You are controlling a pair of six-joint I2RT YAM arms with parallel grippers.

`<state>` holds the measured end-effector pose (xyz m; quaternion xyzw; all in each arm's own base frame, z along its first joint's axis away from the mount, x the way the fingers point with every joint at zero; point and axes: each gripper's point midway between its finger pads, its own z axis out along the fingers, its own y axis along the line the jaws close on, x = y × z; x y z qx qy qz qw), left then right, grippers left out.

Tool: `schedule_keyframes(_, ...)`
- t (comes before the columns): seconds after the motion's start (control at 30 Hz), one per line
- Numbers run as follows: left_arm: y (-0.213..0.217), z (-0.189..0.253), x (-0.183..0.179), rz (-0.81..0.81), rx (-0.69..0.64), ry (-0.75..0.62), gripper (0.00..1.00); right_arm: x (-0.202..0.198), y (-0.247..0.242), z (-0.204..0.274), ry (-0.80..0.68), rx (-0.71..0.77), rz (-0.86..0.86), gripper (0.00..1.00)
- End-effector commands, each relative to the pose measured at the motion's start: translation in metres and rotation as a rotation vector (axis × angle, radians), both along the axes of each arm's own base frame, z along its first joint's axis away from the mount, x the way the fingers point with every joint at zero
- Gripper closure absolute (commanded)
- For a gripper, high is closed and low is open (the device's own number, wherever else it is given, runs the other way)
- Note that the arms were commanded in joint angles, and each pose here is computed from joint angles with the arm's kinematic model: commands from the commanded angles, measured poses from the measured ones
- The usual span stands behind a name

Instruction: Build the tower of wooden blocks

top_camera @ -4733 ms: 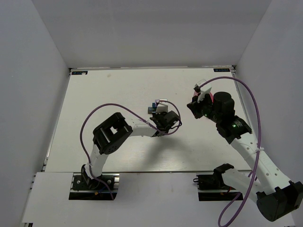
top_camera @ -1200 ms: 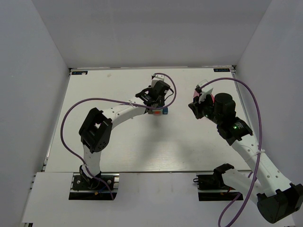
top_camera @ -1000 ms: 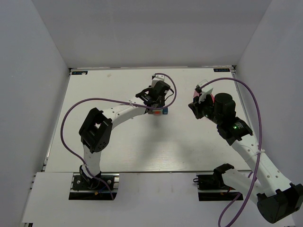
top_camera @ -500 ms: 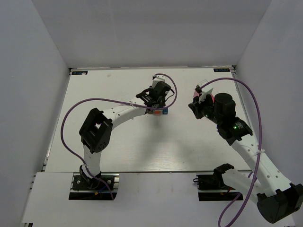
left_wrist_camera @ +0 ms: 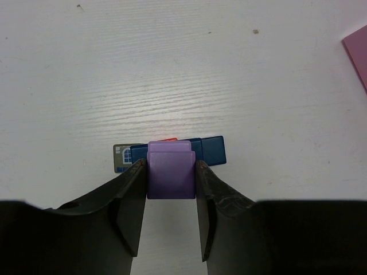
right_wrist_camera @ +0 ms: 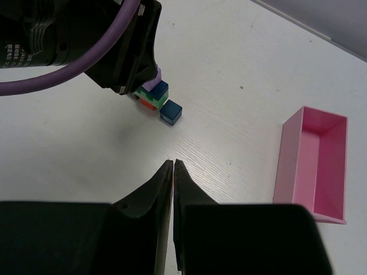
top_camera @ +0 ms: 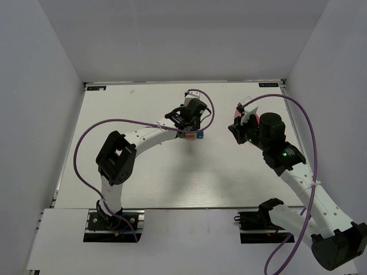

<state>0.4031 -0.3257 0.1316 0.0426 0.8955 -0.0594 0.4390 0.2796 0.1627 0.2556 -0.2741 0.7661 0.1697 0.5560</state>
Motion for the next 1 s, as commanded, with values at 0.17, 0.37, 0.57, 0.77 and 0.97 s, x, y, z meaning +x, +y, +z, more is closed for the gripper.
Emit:
schedule_keyframes(0.17,-0.003,0.024,0.002,0.005,-0.034,-0.041,0.45,0.004,0.0,0.012,-0.055,0.02,-0.006,0.91)
schedule_keyframes(0.37,-0.004,0.026,0.002,0.01,-0.039,-0.038,0.34,0.005,-0.001,0.011,-0.052,0.018,-0.012,0.91)
schedule_keyframes(0.57,0.01,0.059,-0.001,0.043,-0.041,-0.078,0.18,0.007,-0.002,0.008,-0.048,0.007,-0.024,0.91)
schedule_keyframes(0.77,0.023,0.113,-0.034,-0.047,-0.127,-0.133,0.0,0.011,-0.008,0.008,-0.069,-0.011,-0.051,0.79)
schedule_keyframes(0.97,0.041,0.133,-0.089,-0.227,-0.167,-0.129,0.0,0.016,-0.015,-0.005,-0.083,-0.058,-0.074,0.1)
